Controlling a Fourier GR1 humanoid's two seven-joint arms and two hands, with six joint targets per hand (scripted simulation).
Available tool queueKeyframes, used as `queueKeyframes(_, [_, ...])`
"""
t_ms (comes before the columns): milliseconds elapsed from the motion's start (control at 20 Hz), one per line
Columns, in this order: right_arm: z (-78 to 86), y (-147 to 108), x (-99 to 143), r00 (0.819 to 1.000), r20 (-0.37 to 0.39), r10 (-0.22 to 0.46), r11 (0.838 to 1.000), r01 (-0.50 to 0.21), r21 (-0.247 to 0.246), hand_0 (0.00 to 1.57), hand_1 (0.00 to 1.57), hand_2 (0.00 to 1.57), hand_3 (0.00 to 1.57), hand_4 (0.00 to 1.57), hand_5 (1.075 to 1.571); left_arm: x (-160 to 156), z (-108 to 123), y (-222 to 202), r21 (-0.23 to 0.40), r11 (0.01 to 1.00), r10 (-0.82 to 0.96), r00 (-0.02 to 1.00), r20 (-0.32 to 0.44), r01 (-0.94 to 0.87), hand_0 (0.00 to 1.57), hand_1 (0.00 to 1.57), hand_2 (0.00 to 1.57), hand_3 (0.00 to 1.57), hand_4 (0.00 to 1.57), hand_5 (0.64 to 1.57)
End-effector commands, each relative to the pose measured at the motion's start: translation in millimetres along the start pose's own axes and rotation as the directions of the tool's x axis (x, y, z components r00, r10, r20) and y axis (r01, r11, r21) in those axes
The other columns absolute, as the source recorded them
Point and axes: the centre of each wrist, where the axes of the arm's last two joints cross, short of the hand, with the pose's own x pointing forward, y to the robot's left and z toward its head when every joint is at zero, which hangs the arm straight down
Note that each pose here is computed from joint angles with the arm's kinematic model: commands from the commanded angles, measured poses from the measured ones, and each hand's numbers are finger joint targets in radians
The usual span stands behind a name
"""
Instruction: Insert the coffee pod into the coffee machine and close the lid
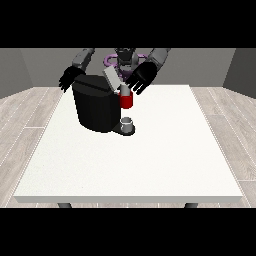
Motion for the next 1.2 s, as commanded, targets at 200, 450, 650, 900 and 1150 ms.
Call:
queueKeyframes(200, [-10.0,-14.7,4.9,0.999,0.040,-0.006,1.000,0.007,-0.024,0.00,0.00,0.00,0.00,0.46,1.571,3.8,-1.5,2.2,0.020,1.000,-0.008,1.000,0.007,0.008,1.18,1.18,1.25,1.19,0.49,1.571])
queueKeyframes(450, [0.4,-3.9,2.9,1.000,0.003,0.002,1.000,-0.002,-0.012,0.00,0.00,0.00,0.00,0.42,1.571,-12.3,3.5,-13.4,-0.022,1.000,-0.004,1.000,-0.027,0.004,1.25,1.25,1.28,1.18,0.48,1.571])
queueKeyframes(650, [7.5,3.0,1.4,1.000,0.014,-0.025,1.000,0.025,-0.013,0.00,0.00,0.00,0.00,0.43,1.571,-25.8,9.3,-1.9,-0.028,1.000,0.009,1.000,-0.022,-0.009,1.22,1.22,1.25,1.15,0.47,1.571])
queueKeyframes(900, [1.1,-4.8,0.9,1.000,-0.009,-0.012,1.000,0.011,-0.026,0.00,0.00,0.00,0.00,0.40,1.571,-11.5,3.3,-22.3,-0.057,0.998,0.001,1.000,-0.014,-0.002,1.13,1.13,1.17,1.03,0.44,1.571])
queueKeyframes(1150, [-3.1,-10.6,-5.5,1.000,0.020,-0.013,1.000,0.013,-0.024,0.00,0.00,0.00,0.00,0.44,1.571,6.7,-2.5,-16.1,-0.021,0.999,-0.046,0.999,0.007,0.046,1.09,1.09,1.13,0.96,0.40,1.571])
